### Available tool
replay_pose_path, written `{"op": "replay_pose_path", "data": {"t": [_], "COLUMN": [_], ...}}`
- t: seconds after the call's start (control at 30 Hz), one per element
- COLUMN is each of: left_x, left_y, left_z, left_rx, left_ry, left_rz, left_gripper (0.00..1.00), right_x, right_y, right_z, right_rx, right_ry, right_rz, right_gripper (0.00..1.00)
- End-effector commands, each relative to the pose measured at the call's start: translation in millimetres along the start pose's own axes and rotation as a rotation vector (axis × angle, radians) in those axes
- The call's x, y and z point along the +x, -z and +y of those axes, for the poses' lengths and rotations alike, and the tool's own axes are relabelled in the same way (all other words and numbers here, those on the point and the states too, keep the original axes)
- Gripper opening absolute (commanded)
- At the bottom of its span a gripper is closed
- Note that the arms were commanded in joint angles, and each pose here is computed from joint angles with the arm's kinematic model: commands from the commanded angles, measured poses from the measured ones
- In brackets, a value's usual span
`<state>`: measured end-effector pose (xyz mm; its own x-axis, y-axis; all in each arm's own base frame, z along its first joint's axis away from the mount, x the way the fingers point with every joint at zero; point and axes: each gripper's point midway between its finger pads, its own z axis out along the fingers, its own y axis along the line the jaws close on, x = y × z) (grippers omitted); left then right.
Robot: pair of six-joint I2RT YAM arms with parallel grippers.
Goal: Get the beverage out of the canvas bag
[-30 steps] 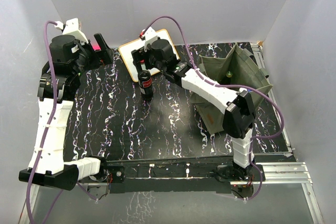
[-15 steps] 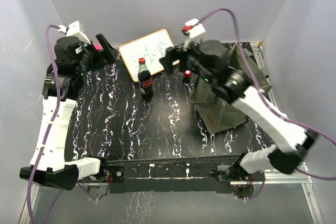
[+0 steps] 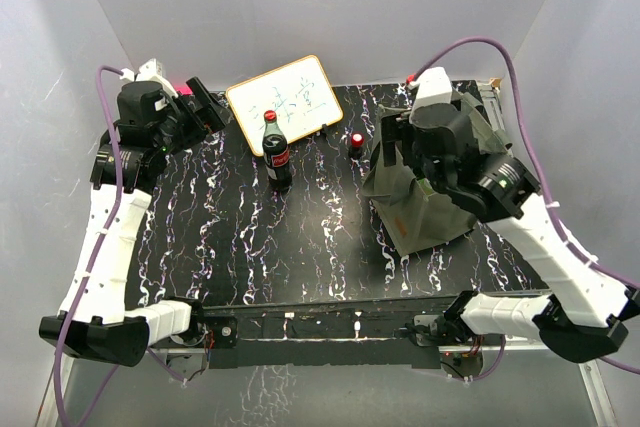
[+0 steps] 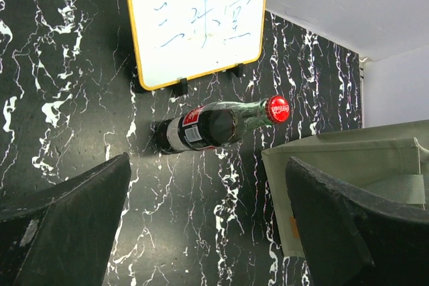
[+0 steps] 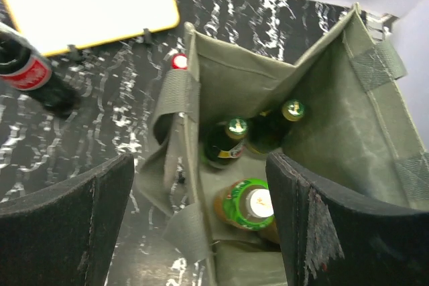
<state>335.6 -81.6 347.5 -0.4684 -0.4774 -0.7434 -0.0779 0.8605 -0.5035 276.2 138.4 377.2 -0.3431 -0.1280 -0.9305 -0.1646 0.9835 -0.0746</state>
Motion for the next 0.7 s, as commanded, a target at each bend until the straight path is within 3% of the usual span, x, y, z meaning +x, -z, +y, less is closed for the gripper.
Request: {"op": "replay_pose_path", "data": {"t": [0.0,0.17,0.67], "left_x": [-4.2,-4.4,-7.2], "left_y": [7.6,-7.4,-68.3], "left_z": [-1.1,7.7,35.1], "left_rx": [-0.016,-0.066,-0.197], "left_ry": [0.028,0.022,-0.026], "left_rz": [-0.006,0.002,0.016], "left_gripper": [0.97,0.97,0.97], "right_x": [-13.1,-16.5,56.3], "right_y": [-16.0,-44.1,-88.8], "right_z": [-34.2,-84.2,-89.2], "right_rx": [0.145,0.17,0.118], "right_ry": [0.05,-0.028,-0.19], "right_rz": [0.007,0.019,0.191], "right_gripper": [0.82,0.8,0.66]}}
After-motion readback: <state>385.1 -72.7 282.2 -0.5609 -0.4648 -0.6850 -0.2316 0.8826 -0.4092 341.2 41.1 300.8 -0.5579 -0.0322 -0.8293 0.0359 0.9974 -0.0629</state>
